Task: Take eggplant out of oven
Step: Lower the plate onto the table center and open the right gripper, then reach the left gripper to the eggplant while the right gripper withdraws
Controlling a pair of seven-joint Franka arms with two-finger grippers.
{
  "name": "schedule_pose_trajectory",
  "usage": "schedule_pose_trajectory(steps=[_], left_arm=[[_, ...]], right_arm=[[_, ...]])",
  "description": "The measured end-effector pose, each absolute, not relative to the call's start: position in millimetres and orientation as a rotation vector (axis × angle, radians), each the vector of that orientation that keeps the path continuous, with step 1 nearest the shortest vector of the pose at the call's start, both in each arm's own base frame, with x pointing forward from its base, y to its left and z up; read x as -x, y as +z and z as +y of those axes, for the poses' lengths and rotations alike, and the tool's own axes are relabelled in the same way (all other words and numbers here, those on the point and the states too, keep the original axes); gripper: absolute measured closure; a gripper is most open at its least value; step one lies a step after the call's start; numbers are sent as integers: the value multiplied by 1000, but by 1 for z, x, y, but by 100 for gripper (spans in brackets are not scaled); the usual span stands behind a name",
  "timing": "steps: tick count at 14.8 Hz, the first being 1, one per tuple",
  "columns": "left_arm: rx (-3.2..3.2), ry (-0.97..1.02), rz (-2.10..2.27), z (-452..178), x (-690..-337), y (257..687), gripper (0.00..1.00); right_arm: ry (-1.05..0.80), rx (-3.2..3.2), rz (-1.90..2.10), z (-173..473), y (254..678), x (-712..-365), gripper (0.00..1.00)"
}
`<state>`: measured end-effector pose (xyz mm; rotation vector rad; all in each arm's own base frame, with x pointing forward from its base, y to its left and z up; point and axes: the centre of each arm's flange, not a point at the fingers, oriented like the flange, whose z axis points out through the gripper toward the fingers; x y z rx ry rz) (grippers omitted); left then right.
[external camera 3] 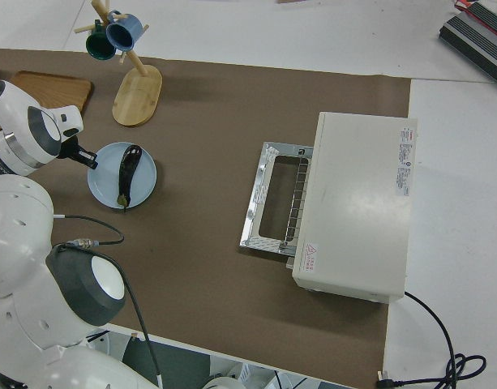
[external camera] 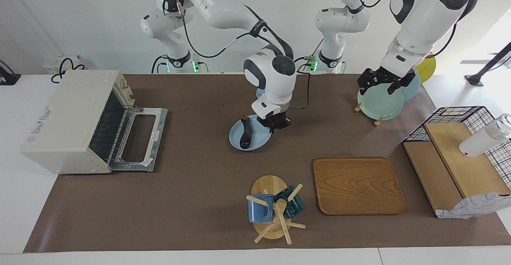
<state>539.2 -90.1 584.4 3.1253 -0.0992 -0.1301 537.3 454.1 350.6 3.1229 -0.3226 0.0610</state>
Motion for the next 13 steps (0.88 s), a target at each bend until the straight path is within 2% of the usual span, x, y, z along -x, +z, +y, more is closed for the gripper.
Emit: schedule_pose_trajectory(steps=[3,4,7,8,9,10,13], left_arm=[[-3125,-130,-99,-90,-539,584,0],[-3125,-130,-99,-90,-539,584,0],[-3125,-130,-99,-90,-539,584,0],[-3125,-130,-99,-90,-539,584,0],[-3125,-130,-100,-91,-539,584,0],[-3125,-128,-96,-92,-539,584,0],[-3127,-111,-24,-112,-537,580,0]], right_arm=[[89,-3114,-310,448,359,-542,60],[99,-3083,-271,439,366,-545,57],[24,-2990,-204,377,398,-565,60],[-12,-2960,-211,351,405,-572,66],[-33,-2921,-222,327,407,-578,79],[-43,-2877,-226,304,401,-581,89],[-83,-2759,-212,246,354,-572,91]])
